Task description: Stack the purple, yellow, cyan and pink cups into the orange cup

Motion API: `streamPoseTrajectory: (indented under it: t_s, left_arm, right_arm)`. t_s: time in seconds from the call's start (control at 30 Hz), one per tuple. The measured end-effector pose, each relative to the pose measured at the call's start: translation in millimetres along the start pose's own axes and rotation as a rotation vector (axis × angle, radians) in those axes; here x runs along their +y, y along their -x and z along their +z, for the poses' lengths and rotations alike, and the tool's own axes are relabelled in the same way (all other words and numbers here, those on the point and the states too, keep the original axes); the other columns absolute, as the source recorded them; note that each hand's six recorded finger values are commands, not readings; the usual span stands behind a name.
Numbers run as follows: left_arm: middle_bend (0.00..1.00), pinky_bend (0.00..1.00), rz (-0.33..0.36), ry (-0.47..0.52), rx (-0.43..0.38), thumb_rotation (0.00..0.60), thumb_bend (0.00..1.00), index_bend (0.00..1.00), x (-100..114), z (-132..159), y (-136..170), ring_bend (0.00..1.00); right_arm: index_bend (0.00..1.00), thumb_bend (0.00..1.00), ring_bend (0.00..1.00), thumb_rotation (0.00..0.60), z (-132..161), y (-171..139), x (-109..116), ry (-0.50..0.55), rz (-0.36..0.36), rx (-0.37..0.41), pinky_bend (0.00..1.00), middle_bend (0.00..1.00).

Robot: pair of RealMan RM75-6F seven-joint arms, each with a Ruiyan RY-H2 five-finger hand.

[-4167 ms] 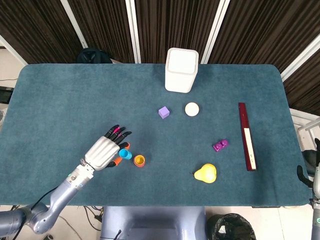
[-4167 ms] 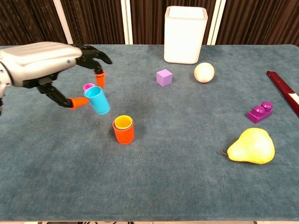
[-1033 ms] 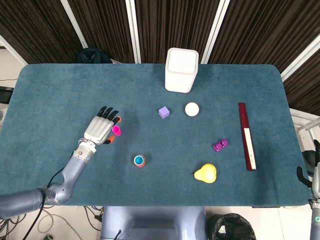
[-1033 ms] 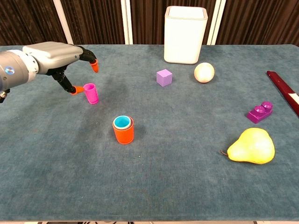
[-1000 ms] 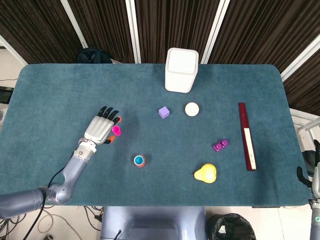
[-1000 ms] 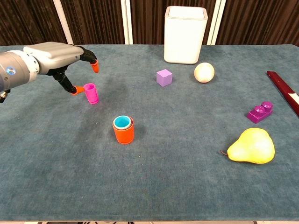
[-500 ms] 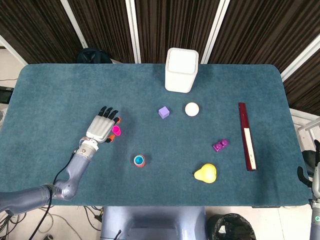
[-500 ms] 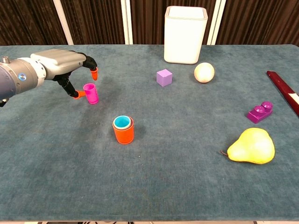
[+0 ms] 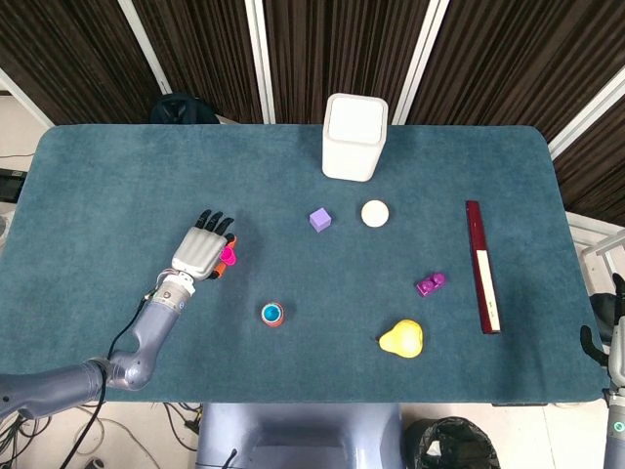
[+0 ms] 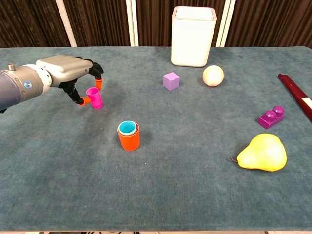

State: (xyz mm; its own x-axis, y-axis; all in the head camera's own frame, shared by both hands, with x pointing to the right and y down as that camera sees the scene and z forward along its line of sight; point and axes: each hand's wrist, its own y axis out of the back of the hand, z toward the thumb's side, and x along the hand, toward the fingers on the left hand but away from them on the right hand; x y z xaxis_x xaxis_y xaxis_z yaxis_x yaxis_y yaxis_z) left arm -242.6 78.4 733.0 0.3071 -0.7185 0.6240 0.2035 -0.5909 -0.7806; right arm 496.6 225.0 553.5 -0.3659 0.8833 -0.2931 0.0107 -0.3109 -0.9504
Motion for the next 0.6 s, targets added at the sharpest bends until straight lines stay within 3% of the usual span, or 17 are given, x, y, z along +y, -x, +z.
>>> streamPoseTrajectory:
  t_s: [0.6]
  left_arm:
    - [0.15,0.00,0.031,0.028,-0.008,0.600,0.37,0.47,7.4,1.3,2.7,0.00]
  right_arm:
    - [0.04,0.42,0.04,0.600,-0.1,0.0,-0.1,0.004,0.001,-0.001,0.02,0.00]
